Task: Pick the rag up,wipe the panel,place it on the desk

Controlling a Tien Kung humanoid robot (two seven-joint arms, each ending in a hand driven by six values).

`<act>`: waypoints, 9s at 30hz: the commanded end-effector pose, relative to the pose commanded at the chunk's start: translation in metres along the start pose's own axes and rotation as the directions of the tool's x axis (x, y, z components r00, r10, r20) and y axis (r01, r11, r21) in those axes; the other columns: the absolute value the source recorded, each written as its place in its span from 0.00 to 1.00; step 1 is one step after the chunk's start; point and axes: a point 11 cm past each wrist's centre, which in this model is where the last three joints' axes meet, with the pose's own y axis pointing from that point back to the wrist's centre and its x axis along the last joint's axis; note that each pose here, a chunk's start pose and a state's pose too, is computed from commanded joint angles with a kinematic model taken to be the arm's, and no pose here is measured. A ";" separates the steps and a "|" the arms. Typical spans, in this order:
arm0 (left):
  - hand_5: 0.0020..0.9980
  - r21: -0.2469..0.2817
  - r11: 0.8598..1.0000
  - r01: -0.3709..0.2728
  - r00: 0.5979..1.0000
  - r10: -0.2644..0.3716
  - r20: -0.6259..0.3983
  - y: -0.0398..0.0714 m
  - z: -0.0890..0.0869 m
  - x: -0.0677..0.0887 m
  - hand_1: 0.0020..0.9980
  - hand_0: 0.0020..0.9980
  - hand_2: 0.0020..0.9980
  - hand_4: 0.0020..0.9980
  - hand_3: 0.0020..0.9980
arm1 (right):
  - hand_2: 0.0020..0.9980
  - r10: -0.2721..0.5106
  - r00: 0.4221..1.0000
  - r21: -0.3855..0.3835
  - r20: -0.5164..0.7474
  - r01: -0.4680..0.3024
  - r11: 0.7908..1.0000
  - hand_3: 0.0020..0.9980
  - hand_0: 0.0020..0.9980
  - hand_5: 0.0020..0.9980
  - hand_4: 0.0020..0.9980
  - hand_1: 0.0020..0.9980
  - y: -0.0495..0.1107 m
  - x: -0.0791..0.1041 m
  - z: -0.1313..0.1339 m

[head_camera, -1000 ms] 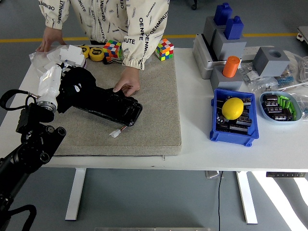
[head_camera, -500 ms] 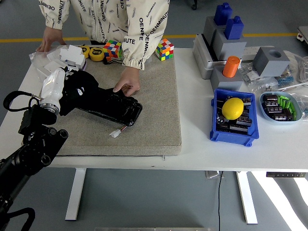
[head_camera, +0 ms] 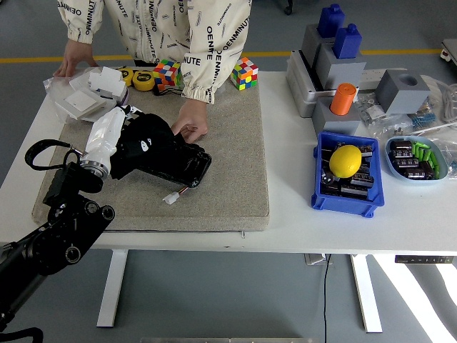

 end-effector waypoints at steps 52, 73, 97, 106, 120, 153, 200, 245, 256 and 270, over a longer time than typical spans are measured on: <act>0.00 0.048 0.998 -0.033 0.999 0.035 -0.036 -0.004 -0.025 0.000 0.35 0.29 0.33 0.65 0.57 | 0.49 -0.006 1.000 0.009 0.000 0.006 1.000 0.52 0.53 0.35 0.88 0.56 0.000 -0.002 -0.002; 0.00 0.181 0.962 -0.205 0.978 0.210 -0.010 -0.011 -0.072 0.042 0.34 0.28 0.33 0.65 0.57 | 0.49 -0.006 1.000 0.010 -0.005 0.006 1.000 0.52 0.53 0.35 0.88 0.56 -0.001 0.000 -0.003; 0.00 -0.059 0.998 0.018 0.999 -0.020 -0.043 0.009 0.009 -0.018 0.34 0.28 0.33 0.65 0.57 | 0.49 -0.007 1.000 0.007 0.000 0.007 1.000 0.52 0.52 0.36 0.88 0.56 0.000 -0.001 0.000; 0.00 -0.127 0.983 0.135 0.990 -0.140 -0.030 0.025 0.034 -0.049 0.34 0.28 0.33 0.65 0.57 | 0.49 -0.009 1.000 0.010 0.000 0.009 1.000 0.52 0.52 0.36 0.88 0.56 0.000 -0.002 -0.002; 0.00 -0.186 0.967 0.174 0.982 -0.184 -0.043 0.034 0.058 -0.062 0.33 0.28 0.33 0.65 0.57 | 0.49 -0.014 1.000 0.017 -0.003 0.015 1.000 0.52 0.52 0.36 0.89 0.56 0.000 -0.004 -0.004; 0.00 0.131 0.980 -0.152 0.987 0.157 -0.030 -0.012 -0.052 0.031 0.32 0.28 0.33 0.66 0.57 | 0.49 -0.011 1.000 0.031 -0.016 0.012 0.999 0.52 0.52 0.36 0.89 0.56 -0.002 0.000 -0.012; 0.00 -0.122 0.987 0.104 0.992 -0.111 -0.058 0.023 0.030 -0.051 0.32 0.27 0.33 0.66 0.57 | 0.49 -0.018 1.000 0.026 -0.014 0.018 0.999 0.52 0.52 0.36 0.89 0.56 -0.001 -0.001 -0.008; 0.00 0.099 0.991 -0.091 0.988 0.102 -0.115 -0.008 -0.036 0.002 0.32 0.27 0.33 0.66 0.57 | 0.49 -0.015 1.000 0.027 -0.005 0.015 1.000 0.52 0.53 0.35 0.89 0.56 -0.001 -0.002 -0.008; 0.00 0.173 0.965 -0.199 0.969 0.220 -0.109 -0.011 -0.062 0.032 0.32 0.27 0.33 0.66 0.57 | 0.49 -0.015 1.000 0.028 -0.006 0.015 0.999 0.52 0.52 0.35 0.89 0.56 -0.001 -0.002 -0.009; 0.00 0.288 0.912 -0.292 0.941 0.327 -0.084 -0.002 -0.107 0.061 0.33 0.28 0.35 0.67 0.57 | 0.49 -0.015 1.000 0.028 -0.008 0.015 1.000 0.52 0.53 0.35 0.89 0.56 -0.001 -0.001 -0.008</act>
